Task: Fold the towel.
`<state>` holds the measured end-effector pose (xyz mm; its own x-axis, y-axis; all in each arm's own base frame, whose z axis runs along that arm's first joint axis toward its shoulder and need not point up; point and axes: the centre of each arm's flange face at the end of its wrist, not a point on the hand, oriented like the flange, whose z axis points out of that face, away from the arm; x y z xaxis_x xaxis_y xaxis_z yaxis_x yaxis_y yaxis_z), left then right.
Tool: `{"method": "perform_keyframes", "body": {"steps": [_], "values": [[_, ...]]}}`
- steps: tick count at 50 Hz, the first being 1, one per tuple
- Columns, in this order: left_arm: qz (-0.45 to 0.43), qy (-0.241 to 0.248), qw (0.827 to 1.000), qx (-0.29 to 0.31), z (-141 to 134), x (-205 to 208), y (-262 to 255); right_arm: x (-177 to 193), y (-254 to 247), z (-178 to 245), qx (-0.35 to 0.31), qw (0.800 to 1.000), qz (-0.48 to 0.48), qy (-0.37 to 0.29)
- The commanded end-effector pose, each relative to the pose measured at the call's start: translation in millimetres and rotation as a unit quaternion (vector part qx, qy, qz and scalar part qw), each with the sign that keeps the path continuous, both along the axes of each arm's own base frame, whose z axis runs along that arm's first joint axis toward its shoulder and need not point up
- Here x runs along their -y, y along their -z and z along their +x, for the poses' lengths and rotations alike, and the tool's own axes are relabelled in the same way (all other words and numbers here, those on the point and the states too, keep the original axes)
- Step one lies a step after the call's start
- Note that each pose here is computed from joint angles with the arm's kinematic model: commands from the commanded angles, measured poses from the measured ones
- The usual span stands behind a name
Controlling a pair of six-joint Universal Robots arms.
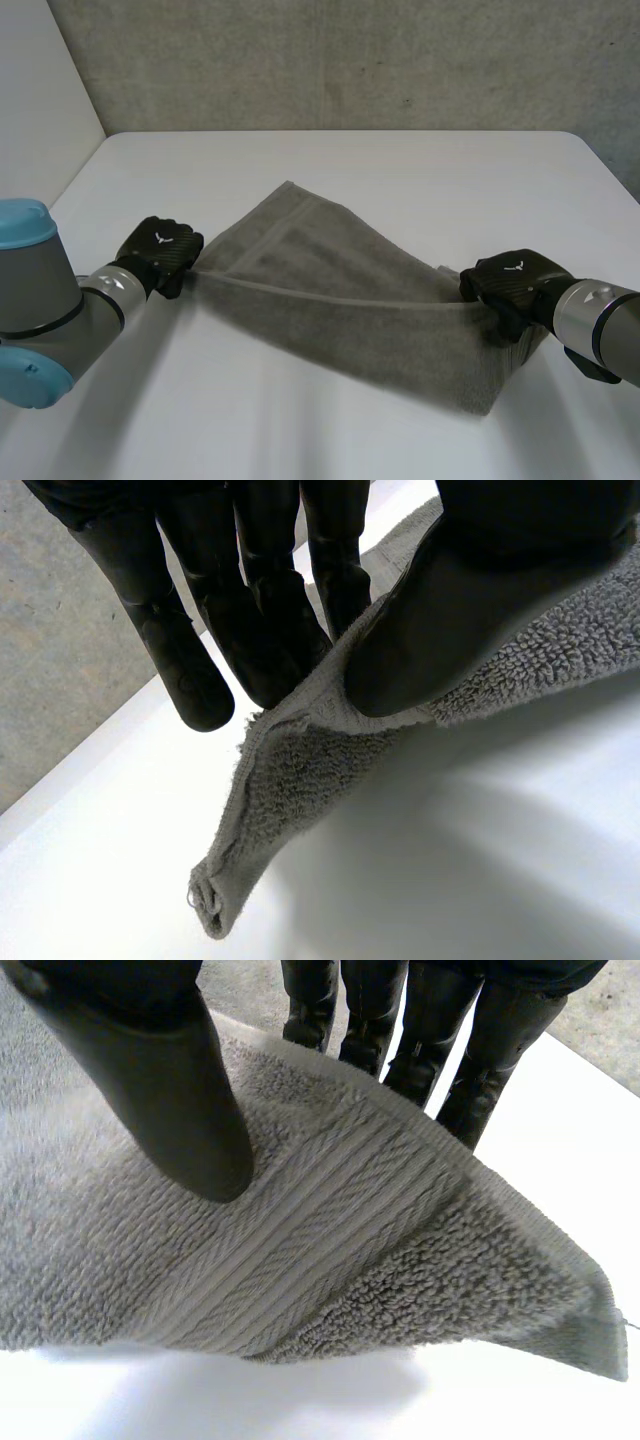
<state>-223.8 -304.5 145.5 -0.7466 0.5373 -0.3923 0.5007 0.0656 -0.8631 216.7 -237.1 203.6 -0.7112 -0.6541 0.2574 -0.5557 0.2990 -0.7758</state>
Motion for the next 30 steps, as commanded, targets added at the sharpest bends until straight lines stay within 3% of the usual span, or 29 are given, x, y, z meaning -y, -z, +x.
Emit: {"method": "perform_keyframes", "body": {"steps": [1,30], "values": [[0.001,0.000,1.000,0.000,0,-2,0,0,-4,2,0.000,1.000,-0.005,-0.003],[0.007,0.000,1.000,0.002,0,1,7,-2,8,7,-0.020,1.000,0.006,-0.020]]}}
